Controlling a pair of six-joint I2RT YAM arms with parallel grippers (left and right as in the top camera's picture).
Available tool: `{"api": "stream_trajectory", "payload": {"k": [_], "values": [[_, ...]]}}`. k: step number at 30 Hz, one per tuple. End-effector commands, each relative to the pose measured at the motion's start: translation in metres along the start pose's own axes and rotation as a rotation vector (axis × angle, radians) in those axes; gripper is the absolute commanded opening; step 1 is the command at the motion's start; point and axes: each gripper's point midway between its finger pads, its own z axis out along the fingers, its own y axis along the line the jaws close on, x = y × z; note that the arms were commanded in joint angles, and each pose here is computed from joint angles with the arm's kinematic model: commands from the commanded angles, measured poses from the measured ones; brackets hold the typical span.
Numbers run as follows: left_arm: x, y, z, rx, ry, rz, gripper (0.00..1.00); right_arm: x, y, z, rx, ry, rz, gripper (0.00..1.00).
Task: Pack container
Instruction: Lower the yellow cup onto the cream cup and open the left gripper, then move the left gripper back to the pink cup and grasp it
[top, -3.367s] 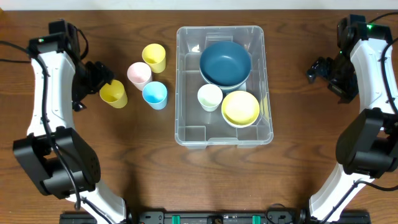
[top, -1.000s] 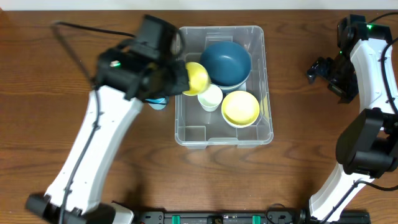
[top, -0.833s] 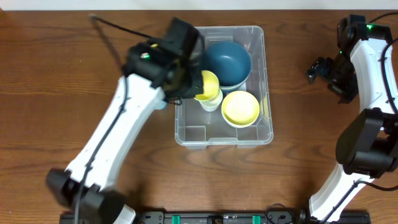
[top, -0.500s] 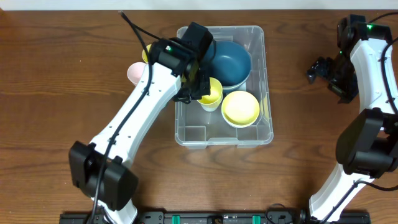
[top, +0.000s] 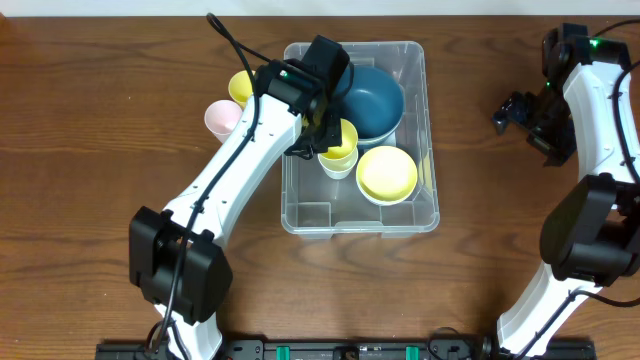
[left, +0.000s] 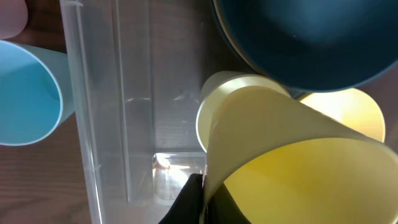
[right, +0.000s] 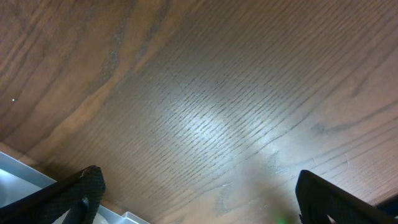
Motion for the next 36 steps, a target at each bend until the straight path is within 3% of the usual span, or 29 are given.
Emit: {"api": "stream_trajectory", "payload": {"k": [1, 21, 22, 25, 26, 32, 36], "values": [[-0.001, 0.007, 0.01, -0.04, 0.008, -0.011, 0.06, 0.001, 0.0, -0.006, -0.005, -0.014, 0.015, 0.99], [0.002, 0.009, 0.023, -0.063, 0.038, -0.007, 0.12, 0.001, 0.0, -0.006, -0.005, -0.014, 0.015, 0.99], [0.001, 0.009, 0.023, -0.062, 0.037, -0.002, 0.16, 0.001, 0.0, -0.006, -0.005, -0.014, 0.015, 0.99], [-0.001, 0.008, 0.023, -0.056, 0.027, 0.007, 0.43, 0.001, 0.0, -0.006, -0.005, -0.014, 0.015, 0.99], [-0.002, 0.008, 0.023, -0.054, 0.024, 0.006, 0.48, 0.001, 0.0, -0.006, -0.005, -0.014, 0.015, 0.99], [-0.017, 0.011, 0.013, -0.035, -0.015, 0.009, 0.65, 0.001, 0.0, -0.006, -0.005, -0.014, 0.015, 0.99], [-0.051, 0.01, -0.036, 0.022, -0.142, 0.016, 0.78, 0.001, 0.0, -0.006, -0.005, -0.014, 0.015, 0.99]]}}
